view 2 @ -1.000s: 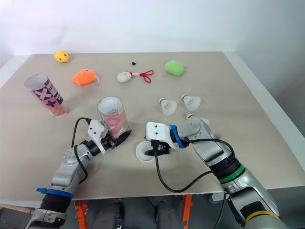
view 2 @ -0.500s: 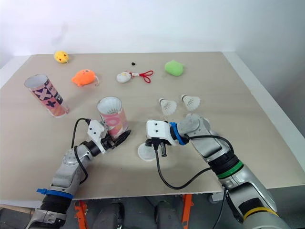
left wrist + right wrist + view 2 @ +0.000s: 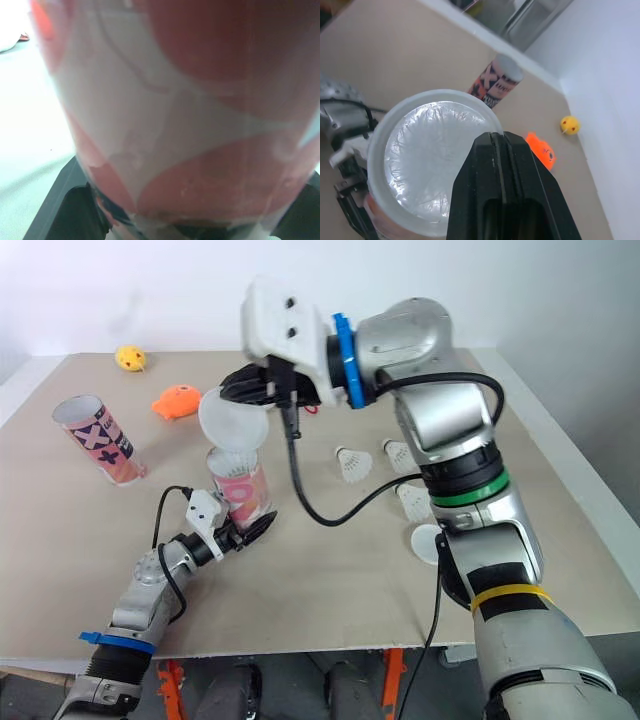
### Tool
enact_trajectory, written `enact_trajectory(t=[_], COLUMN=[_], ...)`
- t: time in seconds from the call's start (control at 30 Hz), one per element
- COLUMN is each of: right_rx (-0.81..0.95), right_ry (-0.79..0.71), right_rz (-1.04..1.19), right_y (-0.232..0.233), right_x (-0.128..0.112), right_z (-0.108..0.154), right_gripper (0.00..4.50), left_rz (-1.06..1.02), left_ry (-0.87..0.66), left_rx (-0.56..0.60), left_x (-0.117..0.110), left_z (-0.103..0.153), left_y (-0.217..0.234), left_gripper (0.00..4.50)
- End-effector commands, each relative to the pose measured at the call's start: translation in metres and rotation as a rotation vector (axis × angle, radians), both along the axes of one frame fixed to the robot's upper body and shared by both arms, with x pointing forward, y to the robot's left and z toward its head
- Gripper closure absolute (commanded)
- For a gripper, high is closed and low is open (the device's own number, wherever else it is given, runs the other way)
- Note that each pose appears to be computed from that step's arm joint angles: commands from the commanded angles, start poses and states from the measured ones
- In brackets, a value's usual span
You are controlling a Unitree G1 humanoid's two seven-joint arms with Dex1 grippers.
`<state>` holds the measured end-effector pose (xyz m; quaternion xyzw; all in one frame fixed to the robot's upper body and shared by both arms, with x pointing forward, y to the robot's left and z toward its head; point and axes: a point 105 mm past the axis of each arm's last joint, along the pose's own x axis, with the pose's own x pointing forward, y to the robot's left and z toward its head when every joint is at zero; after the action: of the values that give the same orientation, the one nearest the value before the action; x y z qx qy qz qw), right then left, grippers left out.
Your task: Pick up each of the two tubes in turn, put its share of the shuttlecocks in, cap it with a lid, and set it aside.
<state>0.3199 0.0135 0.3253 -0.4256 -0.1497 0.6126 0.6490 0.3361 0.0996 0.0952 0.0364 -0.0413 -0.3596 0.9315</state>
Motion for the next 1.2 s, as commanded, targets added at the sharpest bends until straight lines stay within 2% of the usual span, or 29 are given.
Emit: enact_trajectory(t=[0.03,0.77,1.2], right_rx=[-0.056,-0.227,-0.252], right_ry=[-0.096,-0.105,-0.153], right_rz=[-0.019,0.007,0.028], right_y=[0.010,0.020,0.025], right_x=[0.006,0.011,0.010], right_z=[-0.002,-0.046,-0.057], right_gripper=[4.44,4.44,4.44], left_rz=[0.006,0.008,0.015], left_ry=[0.083,0.082,0.078], left_rx=[0.037,0.043,0.046], left_x=[-0.002,-0.005,-0.003], left_z=[-0.023,-0.023,-0.021], left_y=[0.000,-0.002,0.001], left_gripper=[1.32,1.32,1.32])
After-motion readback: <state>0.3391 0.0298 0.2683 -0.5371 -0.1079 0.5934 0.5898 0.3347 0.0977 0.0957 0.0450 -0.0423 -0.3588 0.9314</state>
